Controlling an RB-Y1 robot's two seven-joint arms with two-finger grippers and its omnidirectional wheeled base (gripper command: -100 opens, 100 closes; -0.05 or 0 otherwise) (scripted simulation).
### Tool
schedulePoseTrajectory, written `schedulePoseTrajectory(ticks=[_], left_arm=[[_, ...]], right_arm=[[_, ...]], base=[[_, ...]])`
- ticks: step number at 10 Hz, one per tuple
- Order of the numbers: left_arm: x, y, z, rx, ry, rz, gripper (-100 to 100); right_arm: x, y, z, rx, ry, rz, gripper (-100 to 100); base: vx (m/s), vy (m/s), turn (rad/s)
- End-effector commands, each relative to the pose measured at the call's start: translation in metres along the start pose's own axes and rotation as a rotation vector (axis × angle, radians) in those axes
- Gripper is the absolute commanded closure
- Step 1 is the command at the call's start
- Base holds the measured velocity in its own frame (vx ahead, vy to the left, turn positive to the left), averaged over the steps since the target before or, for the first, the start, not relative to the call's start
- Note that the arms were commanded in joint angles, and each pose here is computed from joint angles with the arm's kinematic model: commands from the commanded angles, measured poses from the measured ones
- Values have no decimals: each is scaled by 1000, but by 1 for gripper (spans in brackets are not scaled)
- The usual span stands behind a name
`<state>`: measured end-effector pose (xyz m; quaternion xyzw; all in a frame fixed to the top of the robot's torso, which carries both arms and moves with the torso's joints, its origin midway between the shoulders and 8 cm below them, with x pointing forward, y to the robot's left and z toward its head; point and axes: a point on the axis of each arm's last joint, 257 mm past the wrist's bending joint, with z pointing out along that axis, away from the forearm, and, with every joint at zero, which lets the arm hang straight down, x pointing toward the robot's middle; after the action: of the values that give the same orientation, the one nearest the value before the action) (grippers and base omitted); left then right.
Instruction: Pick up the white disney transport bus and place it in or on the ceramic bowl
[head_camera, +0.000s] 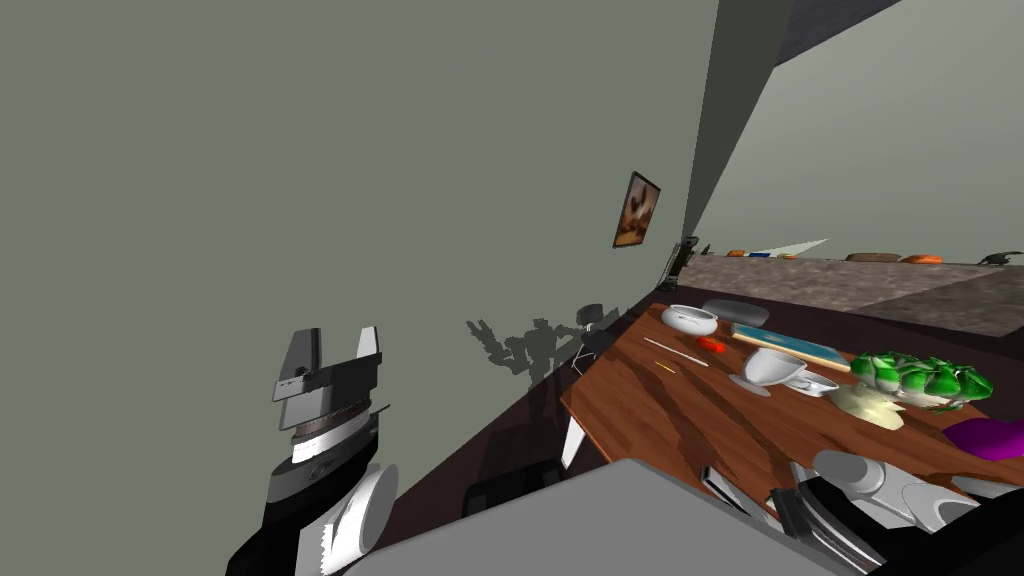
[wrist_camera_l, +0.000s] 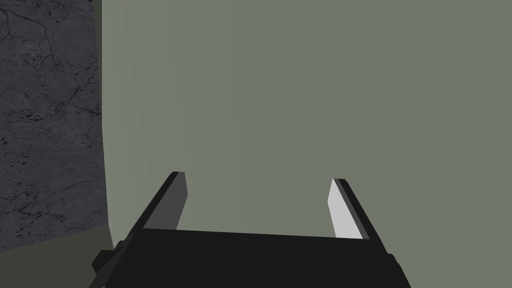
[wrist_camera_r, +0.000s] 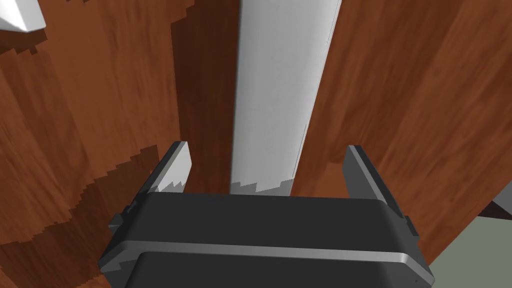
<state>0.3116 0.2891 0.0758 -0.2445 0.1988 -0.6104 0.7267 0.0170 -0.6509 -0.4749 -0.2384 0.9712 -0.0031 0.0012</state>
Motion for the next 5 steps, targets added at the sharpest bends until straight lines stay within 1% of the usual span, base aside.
schedulePoseTrajectory(ticks=[1, 2, 3, 4, 5], left_arm=[[0, 0, 0, 0, 0, 0, 0], [0, 0, 0, 0, 0, 0, 0], [0, 0, 0, 0, 0, 0, 0], [0, 0, 0, 0, 0, 0, 0], [0, 0, 0, 0, 0, 0, 0]], right_arm=[[-11, 6, 5, -8, -11, 3, -100], [-7, 6, 5, -9, 5, -13, -100], [-16, 10, 8, -13, -5, -9, -100], [-13, 10, 8, -14, 7, -25, -100], [-21, 14, 11, -16, -2, -23, -100]], base=[[30, -42, -156], [22, -30, -27], [20, -27, -57], [19, -22, -46], [20, -28, -77]])
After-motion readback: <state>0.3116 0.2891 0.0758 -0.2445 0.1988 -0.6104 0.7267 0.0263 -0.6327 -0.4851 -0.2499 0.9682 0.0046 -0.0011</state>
